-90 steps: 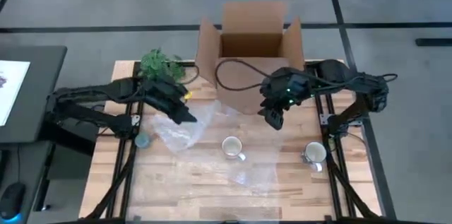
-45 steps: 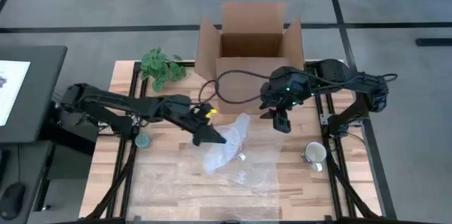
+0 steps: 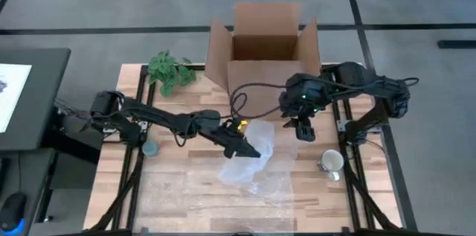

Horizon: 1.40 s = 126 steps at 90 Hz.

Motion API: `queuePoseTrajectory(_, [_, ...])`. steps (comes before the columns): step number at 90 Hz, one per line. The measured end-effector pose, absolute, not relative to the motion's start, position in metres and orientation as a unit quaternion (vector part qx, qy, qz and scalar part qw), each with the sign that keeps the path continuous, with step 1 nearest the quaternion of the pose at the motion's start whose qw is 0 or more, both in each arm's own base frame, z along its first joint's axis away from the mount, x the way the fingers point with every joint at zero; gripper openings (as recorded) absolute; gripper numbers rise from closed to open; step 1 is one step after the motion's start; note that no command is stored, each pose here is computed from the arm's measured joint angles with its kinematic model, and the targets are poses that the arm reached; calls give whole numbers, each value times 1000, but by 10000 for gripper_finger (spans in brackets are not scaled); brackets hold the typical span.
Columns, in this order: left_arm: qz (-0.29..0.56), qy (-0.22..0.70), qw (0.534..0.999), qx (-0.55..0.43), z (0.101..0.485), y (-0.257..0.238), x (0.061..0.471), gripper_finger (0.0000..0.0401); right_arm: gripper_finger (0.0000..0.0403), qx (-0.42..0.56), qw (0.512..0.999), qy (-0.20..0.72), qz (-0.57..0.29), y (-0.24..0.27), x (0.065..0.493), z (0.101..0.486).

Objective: Wrap mug
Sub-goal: Wrap the white mug with bubble wrap

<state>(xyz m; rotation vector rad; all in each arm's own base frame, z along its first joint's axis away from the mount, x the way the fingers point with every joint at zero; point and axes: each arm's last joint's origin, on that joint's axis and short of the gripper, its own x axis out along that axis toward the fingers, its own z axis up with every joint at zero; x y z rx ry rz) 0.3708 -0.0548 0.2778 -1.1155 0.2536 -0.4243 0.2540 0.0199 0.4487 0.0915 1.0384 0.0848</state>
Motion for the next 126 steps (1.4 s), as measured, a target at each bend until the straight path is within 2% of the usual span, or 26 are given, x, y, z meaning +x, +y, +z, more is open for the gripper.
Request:
queuePoseTrajectory(19, [-239,71,800,-545,290,-55,375,184,142,66,868,492,28,19,237,455])
queuePoseTrajectory(33, [-272,57,797,-536,315,-57,380,220,142,75,872,483,12,18,225,452])
queuePoseTrajectory(51, [-253,87,812,-518,336,-58,388,227,142,77,884,460,12,17,220,433])
queuePoseTrajectory(64, [-224,149,818,-509,333,-59,390,227,142,78,886,456,12,17,218,418])
queuePoseTrajectory(77, [-207,200,803,-521,324,-54,390,227,142,84,889,449,10,17,220,412])
queuePoseTrajectory(98, [-166,204,823,-503,316,-40,392,226,142,83,888,452,15,21,221,409])
queuePoseTrajectory(112, [-154,209,815,-518,315,-34,392,226,142,109,898,426,-5,21,228,409])
queuePoseTrajectory(126, [-165,223,814,-510,313,-37,391,226,142,110,911,395,50,34,246,390])
